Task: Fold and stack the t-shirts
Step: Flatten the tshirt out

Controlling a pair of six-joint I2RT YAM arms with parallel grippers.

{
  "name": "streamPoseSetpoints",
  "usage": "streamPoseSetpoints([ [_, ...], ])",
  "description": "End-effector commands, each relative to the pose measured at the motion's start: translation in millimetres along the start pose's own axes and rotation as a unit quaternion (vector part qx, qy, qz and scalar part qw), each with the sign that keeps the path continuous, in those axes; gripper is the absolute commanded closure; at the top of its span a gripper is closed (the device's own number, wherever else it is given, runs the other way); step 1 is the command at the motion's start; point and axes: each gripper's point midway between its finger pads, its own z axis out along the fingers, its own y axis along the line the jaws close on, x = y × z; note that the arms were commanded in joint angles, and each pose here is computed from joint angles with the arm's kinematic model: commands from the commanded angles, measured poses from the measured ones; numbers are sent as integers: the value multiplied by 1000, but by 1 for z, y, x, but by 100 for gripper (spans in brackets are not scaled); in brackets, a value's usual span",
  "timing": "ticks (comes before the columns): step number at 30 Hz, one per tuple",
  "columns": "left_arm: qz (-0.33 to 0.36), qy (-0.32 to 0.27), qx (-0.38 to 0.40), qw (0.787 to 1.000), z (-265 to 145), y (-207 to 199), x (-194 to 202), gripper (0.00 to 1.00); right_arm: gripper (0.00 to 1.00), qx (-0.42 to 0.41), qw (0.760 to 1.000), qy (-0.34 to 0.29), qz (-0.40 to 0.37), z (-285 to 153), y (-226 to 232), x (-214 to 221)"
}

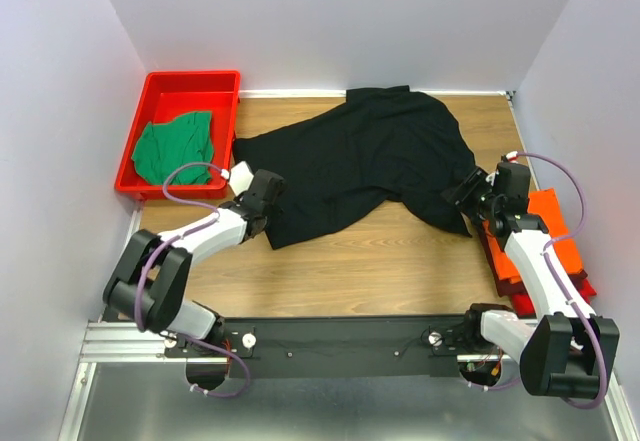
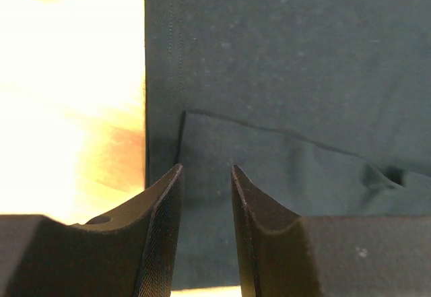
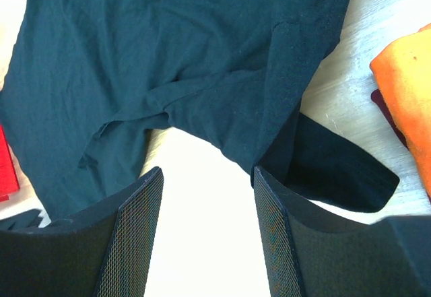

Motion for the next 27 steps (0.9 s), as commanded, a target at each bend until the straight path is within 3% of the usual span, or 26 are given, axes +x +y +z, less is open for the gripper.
streamPoseSetpoints([
  [1, 14, 6, -21, 1000, 14, 3, -1, 58, 37, -11, 1000, 11, -9, -3, 2, 7],
  [17, 24, 8, -54, 998, 44, 10, -7, 59, 37, -10, 1000, 20, -12, 2, 1, 8],
  [27, 19, 20, -25, 999, 34, 6, -2, 62, 37, -7, 1000, 23, -12, 4, -1, 10],
])
